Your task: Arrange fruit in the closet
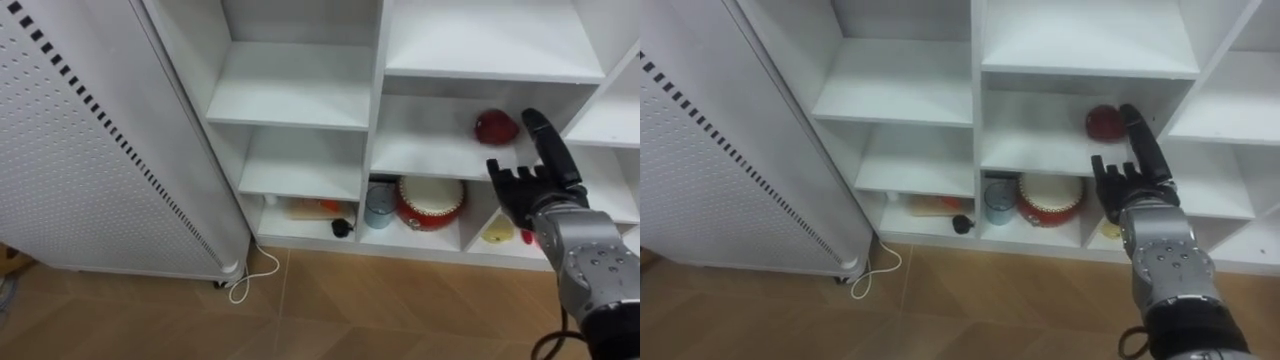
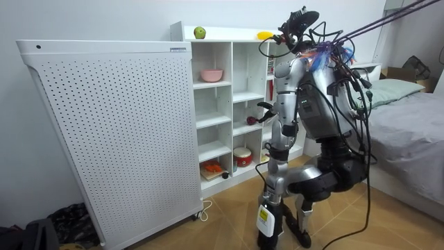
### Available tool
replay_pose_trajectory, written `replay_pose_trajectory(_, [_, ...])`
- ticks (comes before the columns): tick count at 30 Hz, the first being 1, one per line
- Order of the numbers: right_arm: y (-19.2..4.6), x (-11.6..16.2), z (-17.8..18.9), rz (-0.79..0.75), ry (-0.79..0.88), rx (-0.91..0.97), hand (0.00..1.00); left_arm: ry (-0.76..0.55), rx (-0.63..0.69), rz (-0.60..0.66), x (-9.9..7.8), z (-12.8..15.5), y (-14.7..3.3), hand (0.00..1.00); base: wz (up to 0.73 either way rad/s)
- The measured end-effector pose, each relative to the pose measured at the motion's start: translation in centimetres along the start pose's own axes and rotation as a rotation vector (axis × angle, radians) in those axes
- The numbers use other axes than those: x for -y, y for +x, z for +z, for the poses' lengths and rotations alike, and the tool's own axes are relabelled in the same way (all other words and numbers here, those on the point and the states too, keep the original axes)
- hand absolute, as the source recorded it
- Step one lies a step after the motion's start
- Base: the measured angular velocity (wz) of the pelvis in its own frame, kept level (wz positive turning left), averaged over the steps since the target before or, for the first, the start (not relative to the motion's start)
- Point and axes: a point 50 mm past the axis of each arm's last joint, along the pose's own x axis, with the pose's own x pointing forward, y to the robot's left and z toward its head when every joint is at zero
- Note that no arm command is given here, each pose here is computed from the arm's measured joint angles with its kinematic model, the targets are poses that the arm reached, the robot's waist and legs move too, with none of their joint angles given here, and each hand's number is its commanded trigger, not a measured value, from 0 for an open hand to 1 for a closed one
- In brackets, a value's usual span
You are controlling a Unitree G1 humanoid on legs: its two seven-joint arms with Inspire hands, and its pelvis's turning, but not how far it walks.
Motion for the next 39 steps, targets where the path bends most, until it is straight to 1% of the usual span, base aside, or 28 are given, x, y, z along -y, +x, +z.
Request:
replay_pose_trajectory(6, [0.0, 0.0, 0.2, 0.001, 0.003, 0.010, 0.00, 0.001, -0.022, -0.002, 0.1, -1.0, 0.0, 0.00, 0.00])
replay_pose_trajectory(17, [0.1, 0.1, 0.4, -0.002, 0.001, 0.014, 0.00, 0.018, -0.018, -0.008, 0.2, -1.1, 0.0, 0.00, 0.00])
replay_pose_trajectory(20, [0.2, 0.8, 0.4, 0.017, -0.006, 0.013, 0.00, 0.022, -0.016, -0.009, 0.1, -1.1, 0.0, 0.00, -0.01])
replay_pose_trajectory(23, [0.2, 3.4, 0.5, 0.014, -0.024, 0.000, 0.00, 0.028, -0.016, -0.021, 0.2, -1.1, 0.0, 0.00, 0.00])
replay_pose_trajectory(25, [0.4, 6.3, 0.4, -0.027, -0.052, -0.017, 0.00, 0.026, -0.030, -0.036, 0.2, -1.5, 0.0, 0.00, -0.12])
replay_pose_trajectory(26, [0.4, 7.1, 0.4, -0.041, -0.062, -0.023, 0.00, 0.025, -0.033, -0.037, 0.2, -1.6, 0.0, 0.00, -0.13])
replay_pose_trajectory(28, [0.1, 10.6, 0.5, -0.091, -0.103, -0.042, 0.00, 0.018, -0.040, -0.053, 0.2, -1.8, 0.0, 0.00, -0.06])
replay_pose_trajectory(29, [0.0, 11.5, 0.6, -0.105, -0.116, -0.048, 0.00, 0.017, -0.040, -0.056, 0.2, -1.8, 0.0, 0.00, -0.04])
replay_pose_trajectory(31, [-0.8, 15.1, 0.9, -0.158, -0.215, -0.079, 0.00, 0.013, -0.047, -0.076, 0.2, -2.0, 0.0, 0.00, -0.02])
replay_pose_trajectory(32, [-1.0, 16.0, 1.0, -0.172, -0.248, -0.090, 0.00, 0.010, -0.049, -0.080, 0.2, -2.0, 0.0, 0.00, 0.00])
replay_pose_trajectory(34, [-2.3, 19.6, 1.4, -0.236, -0.394, -0.146, 0.00, -0.029, -0.055, -0.092, -0.2, -2.1, 0.0, 0.00, 0.00])
replay_pose_trajectory(35, [-2.6, 20.3, 1.5, -0.245, -0.439, -0.167, 0.00, -0.034, -0.055, -0.093, -0.4, -2.1, 0.0, 0.00, 0.00])
replay_pose_trajectory(37, [-4.2, 23.5, 1.9, -0.299, -0.610, -0.261, 0.00, -0.074, -0.039, -0.078, -1.3, -1.5, 0.1, 0.00, 0.02])
replay_pose_trajectory(38, [-4.6, 24.1, 1.9, -0.305, -0.645, -0.283, 0.00, -0.081, -0.036, -0.073, -1.6, -1.4, 0.1, 0.00, 0.07])
replay_pose_trajectory(39, [-5.2, 25.1, 2.1, -0.318, -0.721, -0.328, 0.00, -0.086, -0.031, -0.063, -2.0, -1.3, 0.1, 0.00, 0.04])
